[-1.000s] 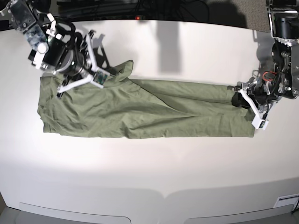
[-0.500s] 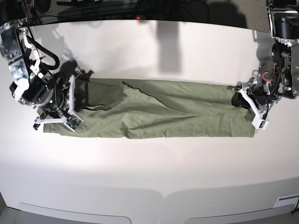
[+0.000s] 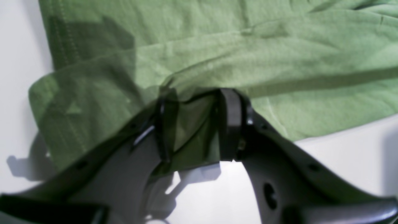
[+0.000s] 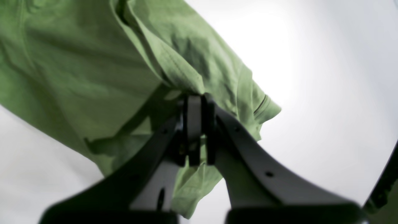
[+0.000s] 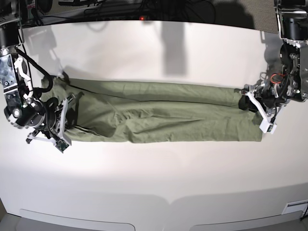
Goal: Fold the T-shirt properly
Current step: 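Grasp the bunched end with the right gripper and pull it outward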
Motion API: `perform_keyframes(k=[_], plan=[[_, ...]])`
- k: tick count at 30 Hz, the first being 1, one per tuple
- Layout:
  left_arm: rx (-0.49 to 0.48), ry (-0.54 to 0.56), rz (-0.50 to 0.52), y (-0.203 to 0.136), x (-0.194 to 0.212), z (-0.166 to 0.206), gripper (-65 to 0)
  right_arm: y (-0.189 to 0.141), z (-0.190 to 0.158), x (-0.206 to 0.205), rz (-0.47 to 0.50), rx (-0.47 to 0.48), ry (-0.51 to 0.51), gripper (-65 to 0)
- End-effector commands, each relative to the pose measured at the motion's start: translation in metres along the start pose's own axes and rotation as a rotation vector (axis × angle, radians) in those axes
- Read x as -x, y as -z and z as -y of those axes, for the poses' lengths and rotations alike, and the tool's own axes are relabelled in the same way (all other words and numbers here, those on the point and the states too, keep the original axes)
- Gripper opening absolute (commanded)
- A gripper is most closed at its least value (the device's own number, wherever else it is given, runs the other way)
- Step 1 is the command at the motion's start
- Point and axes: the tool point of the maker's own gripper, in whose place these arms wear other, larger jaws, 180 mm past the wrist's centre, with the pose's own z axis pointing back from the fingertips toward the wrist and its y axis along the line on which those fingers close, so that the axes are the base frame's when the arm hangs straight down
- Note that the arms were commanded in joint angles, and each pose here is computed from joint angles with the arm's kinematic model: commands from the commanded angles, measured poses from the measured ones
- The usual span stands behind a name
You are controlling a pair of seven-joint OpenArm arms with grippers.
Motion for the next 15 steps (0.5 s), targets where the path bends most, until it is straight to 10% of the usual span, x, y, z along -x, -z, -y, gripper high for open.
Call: perform_keyframes(k=[1, 11, 15], plan=[[-0.029, 0.012, -0.043, -0.0027, 0.0062, -0.0081, -43.1, -0.0067, 0.0164, -0.0085, 0.029, 0.037, -0.003, -65.0], [-0.029, 0.012, -0.045, -0.0027, 0.0065, -0.0081, -43.1, -0.0038, 0.0174, -0.0102, 0.056, 0.034, 0.009, -65.0], [-0.029, 0.012, -0.045, -0.0027, 0.0065, -0.0081, -43.1, -0.0038, 0.0179, -0.0116, 0.065, 0.037, 0.009, -44.6]])
